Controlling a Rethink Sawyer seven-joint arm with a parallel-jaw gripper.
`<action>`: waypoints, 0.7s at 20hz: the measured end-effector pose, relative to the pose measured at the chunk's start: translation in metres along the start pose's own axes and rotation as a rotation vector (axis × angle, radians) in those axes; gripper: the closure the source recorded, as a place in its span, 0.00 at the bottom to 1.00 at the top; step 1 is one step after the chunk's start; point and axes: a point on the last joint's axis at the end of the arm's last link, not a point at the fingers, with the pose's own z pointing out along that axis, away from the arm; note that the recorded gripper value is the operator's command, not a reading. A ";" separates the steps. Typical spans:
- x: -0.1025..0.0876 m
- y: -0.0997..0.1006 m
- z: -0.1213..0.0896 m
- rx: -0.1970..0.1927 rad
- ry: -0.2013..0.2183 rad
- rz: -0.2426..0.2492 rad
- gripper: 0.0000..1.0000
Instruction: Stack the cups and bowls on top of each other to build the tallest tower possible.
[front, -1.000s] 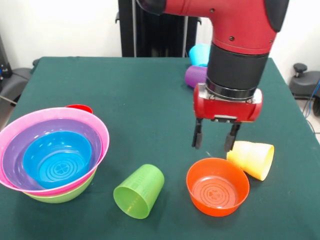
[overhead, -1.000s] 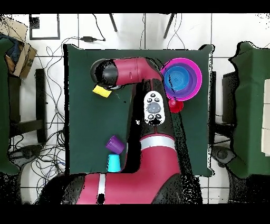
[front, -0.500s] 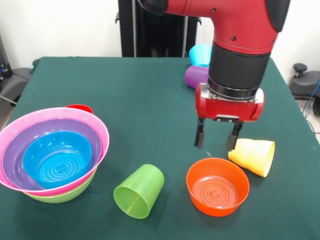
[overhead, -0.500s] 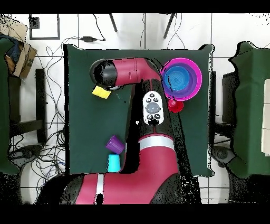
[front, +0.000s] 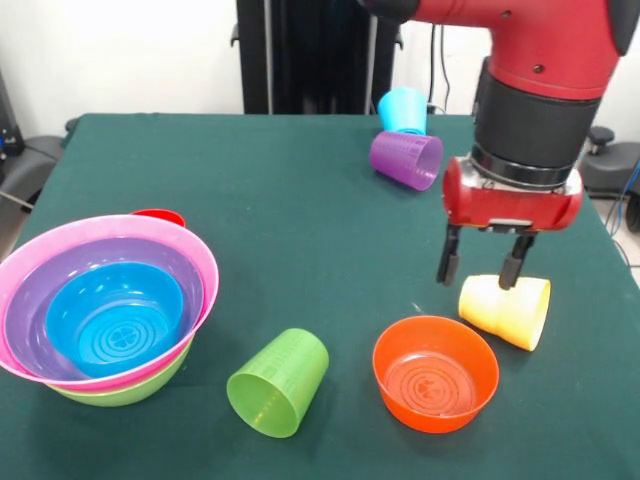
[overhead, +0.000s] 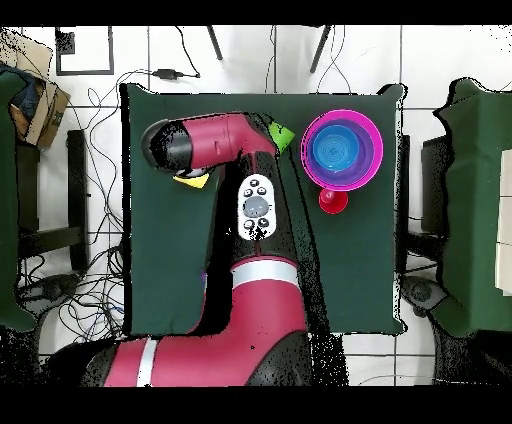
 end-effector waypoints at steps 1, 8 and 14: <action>0.001 0.004 -0.001 0.001 0.000 -0.005 0.00; 0.003 0.018 -0.006 -0.002 -0.001 -0.012 0.00; 0.004 0.026 -0.006 -0.002 -0.013 -0.009 0.00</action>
